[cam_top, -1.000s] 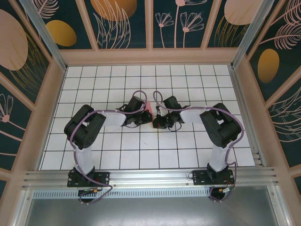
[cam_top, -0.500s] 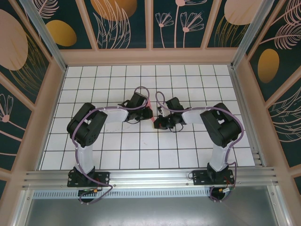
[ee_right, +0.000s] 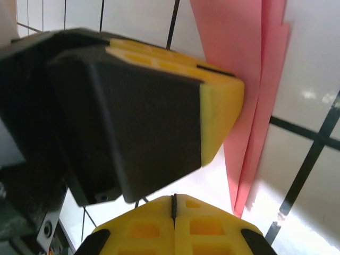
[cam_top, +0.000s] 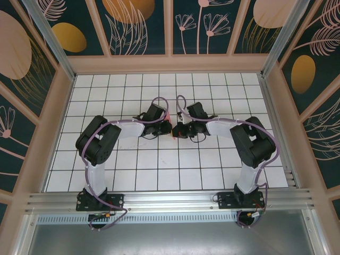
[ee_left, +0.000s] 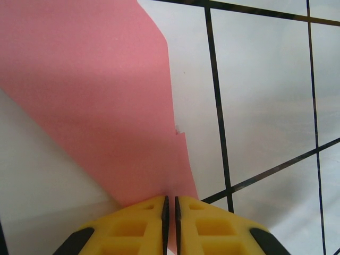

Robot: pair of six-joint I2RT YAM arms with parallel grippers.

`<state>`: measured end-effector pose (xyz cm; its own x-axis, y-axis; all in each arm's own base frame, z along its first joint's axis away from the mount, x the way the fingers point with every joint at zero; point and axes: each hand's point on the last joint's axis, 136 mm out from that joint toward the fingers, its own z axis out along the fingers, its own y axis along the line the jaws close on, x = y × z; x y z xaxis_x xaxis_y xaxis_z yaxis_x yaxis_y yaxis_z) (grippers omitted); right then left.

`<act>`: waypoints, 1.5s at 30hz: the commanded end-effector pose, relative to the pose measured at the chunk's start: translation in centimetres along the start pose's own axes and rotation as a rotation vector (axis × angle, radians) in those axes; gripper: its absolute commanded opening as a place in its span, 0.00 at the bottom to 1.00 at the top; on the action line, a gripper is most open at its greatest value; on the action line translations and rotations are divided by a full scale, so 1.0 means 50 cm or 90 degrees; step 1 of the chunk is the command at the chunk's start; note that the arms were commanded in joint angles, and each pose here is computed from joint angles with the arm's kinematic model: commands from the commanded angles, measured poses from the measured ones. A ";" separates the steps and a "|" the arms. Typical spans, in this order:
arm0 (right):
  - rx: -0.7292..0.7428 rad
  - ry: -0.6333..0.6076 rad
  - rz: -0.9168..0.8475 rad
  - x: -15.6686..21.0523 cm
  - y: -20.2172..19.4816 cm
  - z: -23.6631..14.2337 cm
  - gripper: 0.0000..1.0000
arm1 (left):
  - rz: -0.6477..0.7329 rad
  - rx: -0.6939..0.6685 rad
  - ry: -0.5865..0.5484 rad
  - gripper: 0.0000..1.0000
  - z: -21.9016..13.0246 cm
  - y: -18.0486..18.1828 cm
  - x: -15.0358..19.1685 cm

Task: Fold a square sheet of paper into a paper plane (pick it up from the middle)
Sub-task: Fold the wing for the fifth time at the center of the table.

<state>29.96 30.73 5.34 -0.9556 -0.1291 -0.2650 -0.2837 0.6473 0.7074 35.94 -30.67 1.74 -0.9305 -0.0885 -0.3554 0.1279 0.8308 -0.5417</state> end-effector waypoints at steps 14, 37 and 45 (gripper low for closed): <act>0.108 0.055 0.065 0.043 -0.139 0.041 0.00 | 0.003 -0.022 0.025 0.15 0.013 0.029 0.022; 0.326 0.139 -0.046 0.122 -0.204 0.061 0.00 | -0.022 -0.014 -0.003 0.18 0.005 0.061 -0.055; 0.372 0.165 -0.074 0.143 -0.223 0.067 0.00 | -0.039 -0.016 -0.017 0.18 0.001 0.091 -0.092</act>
<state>31.97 31.43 1.40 -0.8830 -0.2712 -0.3832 -0.4224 0.8150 0.3966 38.60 -28.58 1.82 -0.9437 -0.1238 -0.3068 0.0862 0.8034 -0.5892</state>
